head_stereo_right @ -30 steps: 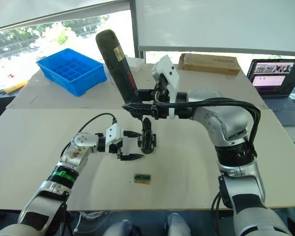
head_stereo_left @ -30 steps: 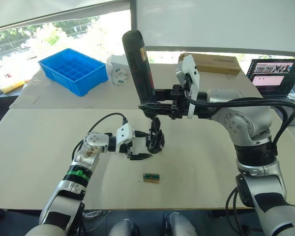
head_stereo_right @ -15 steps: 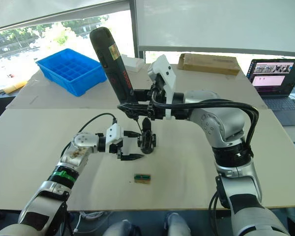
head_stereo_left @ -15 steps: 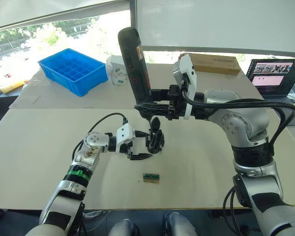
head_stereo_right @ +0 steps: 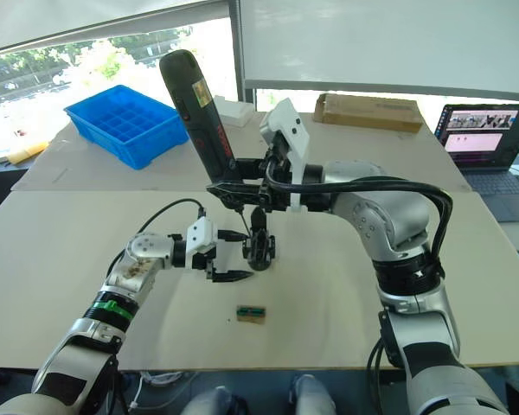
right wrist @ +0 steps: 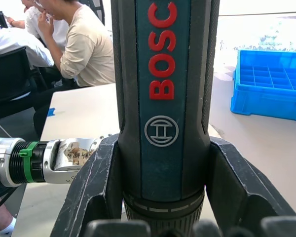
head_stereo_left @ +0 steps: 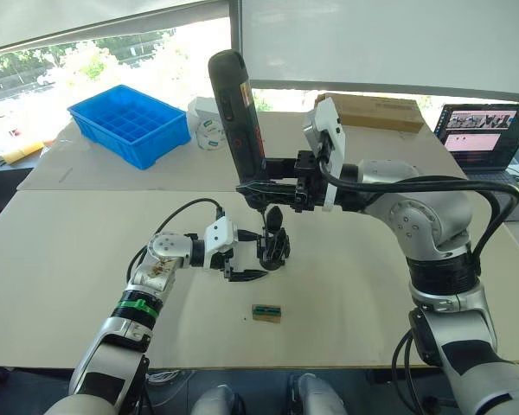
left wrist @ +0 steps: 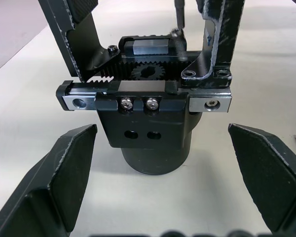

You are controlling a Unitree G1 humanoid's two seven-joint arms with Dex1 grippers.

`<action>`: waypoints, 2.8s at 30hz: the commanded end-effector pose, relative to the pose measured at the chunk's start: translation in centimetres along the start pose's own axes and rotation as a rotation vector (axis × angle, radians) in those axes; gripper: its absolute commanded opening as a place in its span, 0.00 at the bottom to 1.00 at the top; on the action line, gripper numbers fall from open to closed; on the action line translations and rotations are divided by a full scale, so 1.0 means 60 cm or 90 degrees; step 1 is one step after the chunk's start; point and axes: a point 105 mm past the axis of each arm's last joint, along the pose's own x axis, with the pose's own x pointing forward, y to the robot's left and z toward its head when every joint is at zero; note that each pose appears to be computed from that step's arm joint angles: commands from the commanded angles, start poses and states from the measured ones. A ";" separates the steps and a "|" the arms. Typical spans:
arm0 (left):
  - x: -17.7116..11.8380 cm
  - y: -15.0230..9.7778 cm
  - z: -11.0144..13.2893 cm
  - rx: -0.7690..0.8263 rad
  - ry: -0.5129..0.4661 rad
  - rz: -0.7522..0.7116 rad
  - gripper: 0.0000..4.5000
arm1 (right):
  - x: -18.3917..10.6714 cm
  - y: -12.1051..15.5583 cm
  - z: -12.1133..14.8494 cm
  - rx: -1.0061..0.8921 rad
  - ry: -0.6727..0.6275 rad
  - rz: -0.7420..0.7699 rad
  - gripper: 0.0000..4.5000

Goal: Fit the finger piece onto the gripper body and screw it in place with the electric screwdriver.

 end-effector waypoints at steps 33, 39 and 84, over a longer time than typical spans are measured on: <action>-0.003 0.004 0.013 0.026 -0.008 0.003 1.00 | 0.003 0.015 0.029 -0.062 -0.041 0.020 0.43; -0.003 0.005 0.013 0.026 -0.008 0.004 1.00 | 0.003 0.014 0.029 -0.068 -0.039 0.021 0.43; -0.001 0.005 0.011 0.025 -0.008 0.004 1.00 | -0.005 0.012 0.040 -0.092 -0.030 0.029 0.43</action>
